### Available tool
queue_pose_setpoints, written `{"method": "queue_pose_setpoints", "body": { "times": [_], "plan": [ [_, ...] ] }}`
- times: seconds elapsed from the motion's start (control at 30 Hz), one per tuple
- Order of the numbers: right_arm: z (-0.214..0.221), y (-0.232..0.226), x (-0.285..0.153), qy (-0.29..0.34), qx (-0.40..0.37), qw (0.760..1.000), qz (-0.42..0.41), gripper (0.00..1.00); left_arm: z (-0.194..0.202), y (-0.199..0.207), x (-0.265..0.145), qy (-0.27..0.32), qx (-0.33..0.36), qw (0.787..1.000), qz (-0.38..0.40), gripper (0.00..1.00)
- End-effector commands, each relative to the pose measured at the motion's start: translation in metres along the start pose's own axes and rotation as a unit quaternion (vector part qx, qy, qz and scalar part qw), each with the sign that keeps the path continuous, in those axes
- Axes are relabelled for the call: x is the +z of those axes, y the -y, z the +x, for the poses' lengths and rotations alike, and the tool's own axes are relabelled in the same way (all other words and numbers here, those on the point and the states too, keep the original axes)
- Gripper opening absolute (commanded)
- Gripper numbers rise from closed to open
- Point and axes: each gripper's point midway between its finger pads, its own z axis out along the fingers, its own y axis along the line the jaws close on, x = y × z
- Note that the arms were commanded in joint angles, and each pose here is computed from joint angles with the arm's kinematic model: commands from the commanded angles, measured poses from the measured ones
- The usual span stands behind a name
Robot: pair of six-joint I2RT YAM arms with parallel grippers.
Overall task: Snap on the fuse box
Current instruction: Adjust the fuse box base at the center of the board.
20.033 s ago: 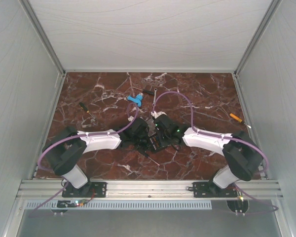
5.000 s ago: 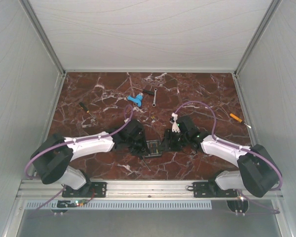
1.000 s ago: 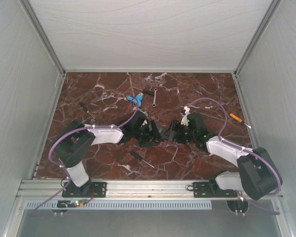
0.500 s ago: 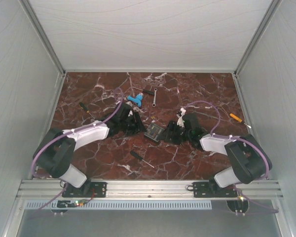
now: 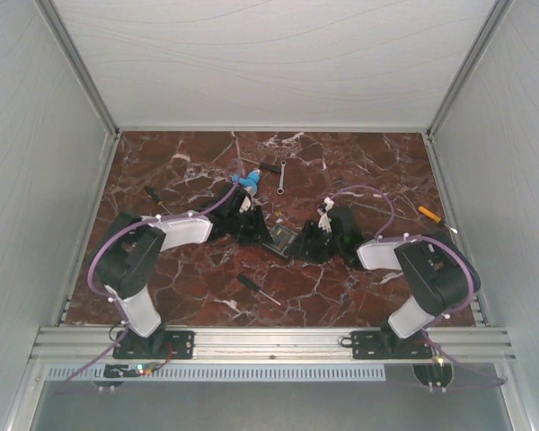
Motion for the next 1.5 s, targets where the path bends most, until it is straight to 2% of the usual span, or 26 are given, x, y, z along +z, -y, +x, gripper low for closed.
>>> {"method": "queue_pose_setpoints", "body": {
  "times": [0.0, 0.3, 0.63, 0.83, 1.0, 1.1, 1.27, 1.37, 1.47],
  "plan": [
    [0.001, 0.006, 0.006, -0.009, -0.007, 1.000, 0.011, 0.45, 0.006, 0.005, 0.009, -0.019, 0.005, 0.999, 0.031, 0.41],
    [0.015, 0.049, 0.002, -0.044, -0.006, 0.994, 0.097, 0.38, 0.047, -0.008, 0.007, -0.058, -0.039, 0.996, 0.052, 0.31],
    [0.025, 0.087, 0.001, -0.082, -0.039, 0.977, 0.192, 0.37, 0.089, -0.024, 0.014, -0.089, -0.072, 0.993, 0.025, 0.24],
    [0.021, 0.064, 0.006, -0.079, -0.095, 0.978, 0.166, 0.37, 0.106, -0.023, 0.004, -0.091, -0.087, 0.992, 0.028, 0.22],
    [0.016, 0.030, -0.002, -0.069, -0.163, 0.974, 0.138, 0.41, 0.099, -0.012, -0.020, -0.050, -0.088, 0.994, 0.040, 0.23],
    [0.006, 0.019, -0.014, -0.045, -0.184, 0.972, 0.138, 0.45, 0.086, -0.011, -0.034, -0.012, -0.086, 0.996, 0.027, 0.30],
    [-0.029, 0.009, -0.043, 0.030, -0.208, 0.964, 0.165, 0.58, 0.050, -0.014, -0.062, 0.072, -0.079, 0.994, -0.003, 0.53],
    [-0.066, 0.013, -0.069, 0.107, -0.196, 0.956, 0.190, 0.66, 0.018, -0.023, -0.083, 0.136, -0.079, 0.987, -0.027, 0.70],
    [-0.111, 0.027, -0.105, 0.211, -0.176, 0.931, 0.242, 0.76, -0.016, -0.046, -0.107, 0.215, -0.086, 0.970, -0.076, 0.82]
  ]
}}
